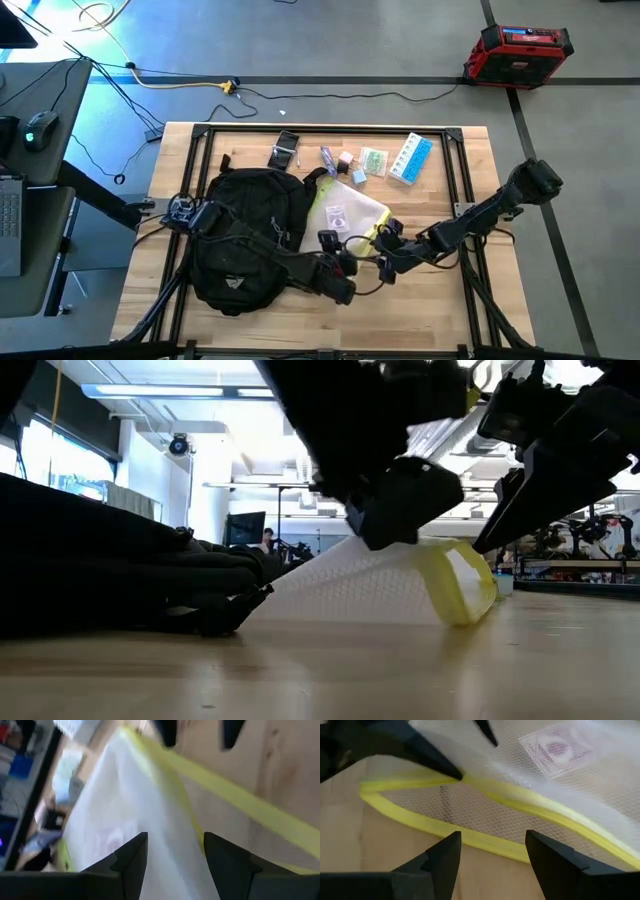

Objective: Unpack backpack
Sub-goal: Put the packed green earphones into the green zip bag

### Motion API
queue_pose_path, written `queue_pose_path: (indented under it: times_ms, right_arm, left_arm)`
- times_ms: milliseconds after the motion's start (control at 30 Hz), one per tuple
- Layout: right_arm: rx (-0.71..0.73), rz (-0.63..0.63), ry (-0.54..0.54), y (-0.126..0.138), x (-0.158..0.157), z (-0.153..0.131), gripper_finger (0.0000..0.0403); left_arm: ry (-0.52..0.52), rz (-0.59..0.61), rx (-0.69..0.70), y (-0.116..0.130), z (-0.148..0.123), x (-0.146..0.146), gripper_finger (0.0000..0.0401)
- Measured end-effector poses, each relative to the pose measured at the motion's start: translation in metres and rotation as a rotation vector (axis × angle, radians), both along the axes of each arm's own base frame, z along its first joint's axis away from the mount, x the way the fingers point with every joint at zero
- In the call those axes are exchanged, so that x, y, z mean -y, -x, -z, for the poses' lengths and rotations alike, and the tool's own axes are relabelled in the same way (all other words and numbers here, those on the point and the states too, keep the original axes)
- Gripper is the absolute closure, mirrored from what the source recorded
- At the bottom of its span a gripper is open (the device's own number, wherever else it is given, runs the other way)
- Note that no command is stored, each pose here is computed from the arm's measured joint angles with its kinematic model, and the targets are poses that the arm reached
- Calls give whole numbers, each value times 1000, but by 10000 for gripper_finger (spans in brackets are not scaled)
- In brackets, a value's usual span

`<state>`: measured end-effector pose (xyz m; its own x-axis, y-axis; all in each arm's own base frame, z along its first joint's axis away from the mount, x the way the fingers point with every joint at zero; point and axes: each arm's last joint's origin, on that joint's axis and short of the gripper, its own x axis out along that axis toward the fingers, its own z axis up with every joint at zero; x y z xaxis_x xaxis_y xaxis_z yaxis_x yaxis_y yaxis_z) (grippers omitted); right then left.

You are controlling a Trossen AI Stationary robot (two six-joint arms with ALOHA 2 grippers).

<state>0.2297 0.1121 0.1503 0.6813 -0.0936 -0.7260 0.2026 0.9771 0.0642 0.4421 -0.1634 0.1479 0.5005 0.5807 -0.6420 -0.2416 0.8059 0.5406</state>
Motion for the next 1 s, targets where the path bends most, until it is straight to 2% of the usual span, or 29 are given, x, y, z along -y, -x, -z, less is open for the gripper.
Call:
queue_pose_path:
  times_ms: [133, 267, 333, 533, 600, 700, 800, 933, 1000]
  right_arm:
    - [-2, -3, -4, 0, 0, 0, 194]
    - [5, 11, 3, 0, 0, 0, 194]
    - [32, 31, 35, 2, -1, -2, 194]
    - [235, 90, 118, 15, -6, -36, 194]
    - [324, 174, 171, 20, -4, -49, 194]
    - [408, 314, 311, 23, 8, -61, 194]
    - [375, 383, 389, 18, 29, -64, 194]
    - [225, 426, 342, 5, 80, -55, 194]
    - [172, 494, 343, 3, 110, -51, 194]
  left_arm:
    - [6, -68, -38, 6, 3, -7, 270]
    - [18, -66, -67, 8, 4, -8, 366]
    - [19, -67, -66, 9, 4, -7, 390]
    - [-27, -95, -37, 14, -1, -2, 399]
    - [-29, -97, -27, 15, -5, -2, 401]
    - [-36, -94, -26, 16, -5, -1, 401]
    - [-36, -89, -25, 17, -7, 1, 401]
    - [-37, -80, -23, 19, -9, 5, 401]
    - [-39, -70, -26, 20, -10, 7, 401]
